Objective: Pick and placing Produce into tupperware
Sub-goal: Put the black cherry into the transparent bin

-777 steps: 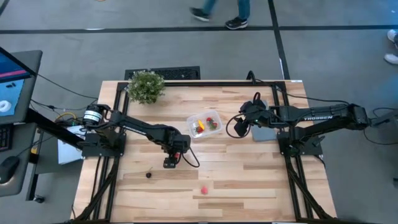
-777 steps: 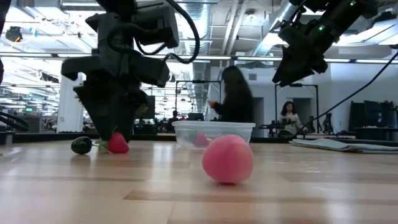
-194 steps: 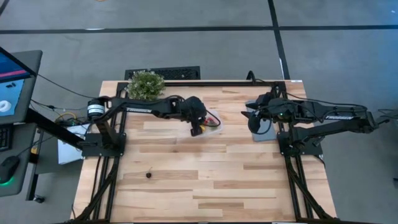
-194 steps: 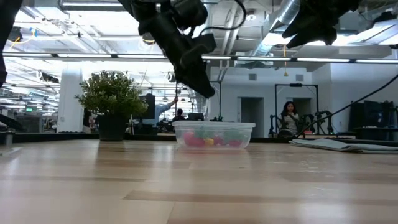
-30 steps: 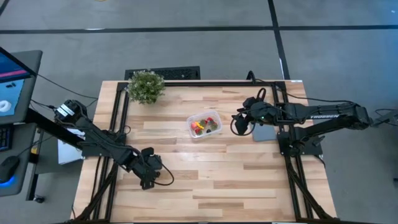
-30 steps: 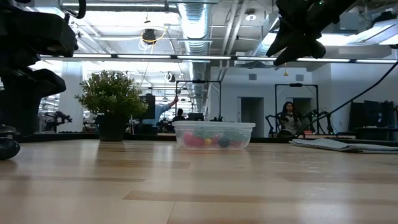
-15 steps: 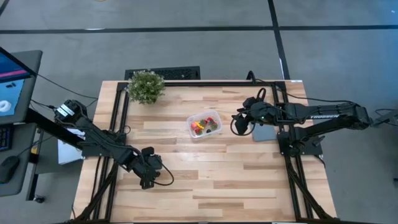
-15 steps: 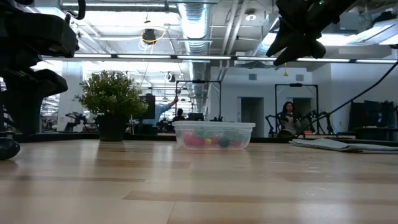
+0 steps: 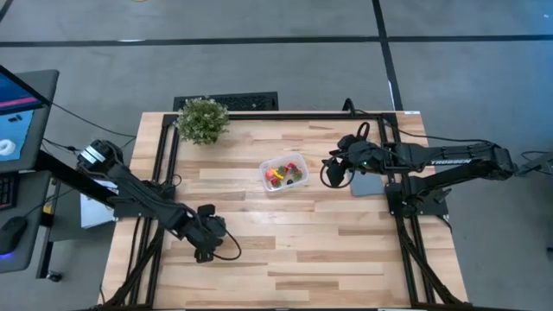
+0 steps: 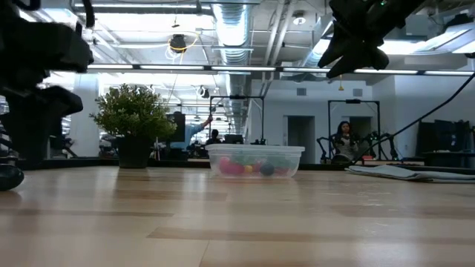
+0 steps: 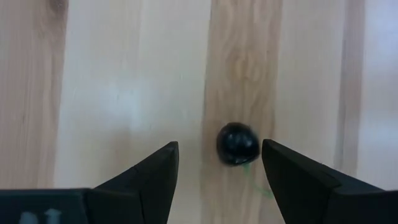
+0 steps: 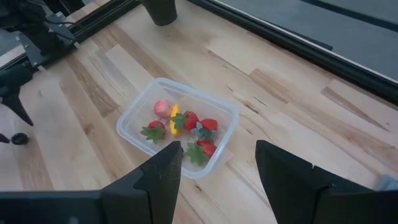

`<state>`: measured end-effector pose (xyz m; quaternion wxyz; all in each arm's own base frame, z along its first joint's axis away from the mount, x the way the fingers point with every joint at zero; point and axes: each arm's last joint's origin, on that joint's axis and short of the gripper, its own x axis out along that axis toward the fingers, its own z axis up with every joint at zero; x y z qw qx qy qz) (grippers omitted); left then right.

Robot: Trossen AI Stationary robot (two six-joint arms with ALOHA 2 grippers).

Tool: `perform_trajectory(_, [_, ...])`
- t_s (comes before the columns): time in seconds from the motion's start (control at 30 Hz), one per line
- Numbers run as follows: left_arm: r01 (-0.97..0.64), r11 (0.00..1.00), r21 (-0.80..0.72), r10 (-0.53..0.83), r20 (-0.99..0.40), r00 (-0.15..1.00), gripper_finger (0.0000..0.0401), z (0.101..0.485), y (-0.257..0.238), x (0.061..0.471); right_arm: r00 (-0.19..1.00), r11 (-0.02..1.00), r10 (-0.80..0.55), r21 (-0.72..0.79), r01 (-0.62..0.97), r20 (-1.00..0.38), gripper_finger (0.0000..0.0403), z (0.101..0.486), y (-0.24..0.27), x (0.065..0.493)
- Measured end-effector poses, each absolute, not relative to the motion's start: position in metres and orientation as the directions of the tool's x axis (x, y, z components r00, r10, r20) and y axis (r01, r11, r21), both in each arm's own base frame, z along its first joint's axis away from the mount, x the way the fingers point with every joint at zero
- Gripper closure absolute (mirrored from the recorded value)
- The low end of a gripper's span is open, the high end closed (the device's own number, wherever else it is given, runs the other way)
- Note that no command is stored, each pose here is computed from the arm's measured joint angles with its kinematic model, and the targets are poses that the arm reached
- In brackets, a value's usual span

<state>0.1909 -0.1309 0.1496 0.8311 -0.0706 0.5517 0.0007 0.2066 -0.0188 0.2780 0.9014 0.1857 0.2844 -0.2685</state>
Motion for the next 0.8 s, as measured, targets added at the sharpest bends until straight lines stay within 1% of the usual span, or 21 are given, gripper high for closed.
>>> perform_trajectory(0.07, [-0.076, 0.990, -0.120, -0.083, -0.923, 0.375, 0.0179, 0.1447, -0.1331, 0.1932, 0.694, 0.787, -0.378, 0.182, 0.590, -0.612, 0.0173, 0.2780, -0.0188, 0.2066])
perform_trajectory(0.23, [-0.072, 0.987, -0.145, -0.105, -0.911, 0.398, 0.0179, 0.1424, -0.1369, 0.1990, 0.694, 0.787, -0.378, 0.182, 0.590, -0.613, 0.0173, 0.2780, -0.0188, 0.2065])
perform_trajectory(0.8, [-0.090, 0.988, -0.128, -0.087, -0.929, 0.360, 0.0179, 0.1379, -0.1353, 0.1976, 0.712, 0.787, -0.379, 0.198, 0.584, -0.591, 0.0173, 0.2802, -0.0188, 0.2083])
